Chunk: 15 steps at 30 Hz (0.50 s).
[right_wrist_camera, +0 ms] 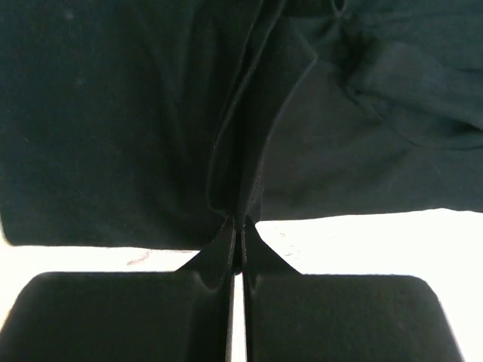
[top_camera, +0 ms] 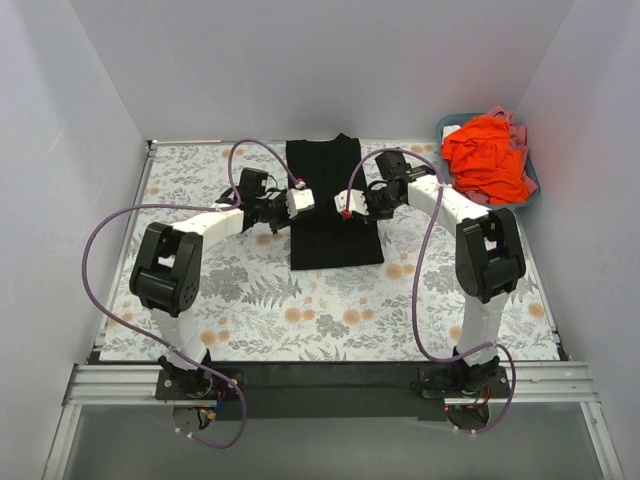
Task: Fold and stack the t-shirts
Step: Fold the tshirt
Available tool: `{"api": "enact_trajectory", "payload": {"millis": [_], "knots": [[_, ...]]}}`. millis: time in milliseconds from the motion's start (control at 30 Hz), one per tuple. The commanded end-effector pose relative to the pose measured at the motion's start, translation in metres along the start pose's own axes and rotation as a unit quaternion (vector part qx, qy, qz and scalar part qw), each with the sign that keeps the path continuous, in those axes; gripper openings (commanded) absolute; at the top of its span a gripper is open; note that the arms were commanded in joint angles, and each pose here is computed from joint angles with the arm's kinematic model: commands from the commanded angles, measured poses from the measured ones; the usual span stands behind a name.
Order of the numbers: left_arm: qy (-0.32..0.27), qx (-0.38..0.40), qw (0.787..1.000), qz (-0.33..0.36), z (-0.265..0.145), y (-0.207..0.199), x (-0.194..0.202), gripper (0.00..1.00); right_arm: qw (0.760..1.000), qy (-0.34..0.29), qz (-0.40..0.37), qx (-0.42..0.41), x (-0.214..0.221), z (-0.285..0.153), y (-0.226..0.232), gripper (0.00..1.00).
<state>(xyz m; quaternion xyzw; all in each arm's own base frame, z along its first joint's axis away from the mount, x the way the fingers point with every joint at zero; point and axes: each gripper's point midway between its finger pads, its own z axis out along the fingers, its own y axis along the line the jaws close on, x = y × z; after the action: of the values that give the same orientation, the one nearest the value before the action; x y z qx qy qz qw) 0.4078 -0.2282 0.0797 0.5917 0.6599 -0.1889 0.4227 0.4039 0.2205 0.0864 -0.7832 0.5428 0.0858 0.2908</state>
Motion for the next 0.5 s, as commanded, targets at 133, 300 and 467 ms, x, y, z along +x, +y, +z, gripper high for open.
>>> {"api": "enact_trajectory", "payload": {"millis": [133,300,467], "knots": [[-0.019,-0.025,0.999,0.039,0.001,0.036,-0.010,0.00,1.000,-0.011,-0.020,0.018,0.004,0.003,-0.029,0.01],[-0.013,-0.030,0.999,0.039,0.009,0.046,0.000,0.00,1.000,-0.007,-0.009,0.015,0.013,0.014,-0.035,0.01],[-0.008,-0.032,0.998,0.045,0.013,0.052,0.006,0.00,1.000,-0.002,-0.004,0.018,0.019,0.021,-0.040,0.01]]}}
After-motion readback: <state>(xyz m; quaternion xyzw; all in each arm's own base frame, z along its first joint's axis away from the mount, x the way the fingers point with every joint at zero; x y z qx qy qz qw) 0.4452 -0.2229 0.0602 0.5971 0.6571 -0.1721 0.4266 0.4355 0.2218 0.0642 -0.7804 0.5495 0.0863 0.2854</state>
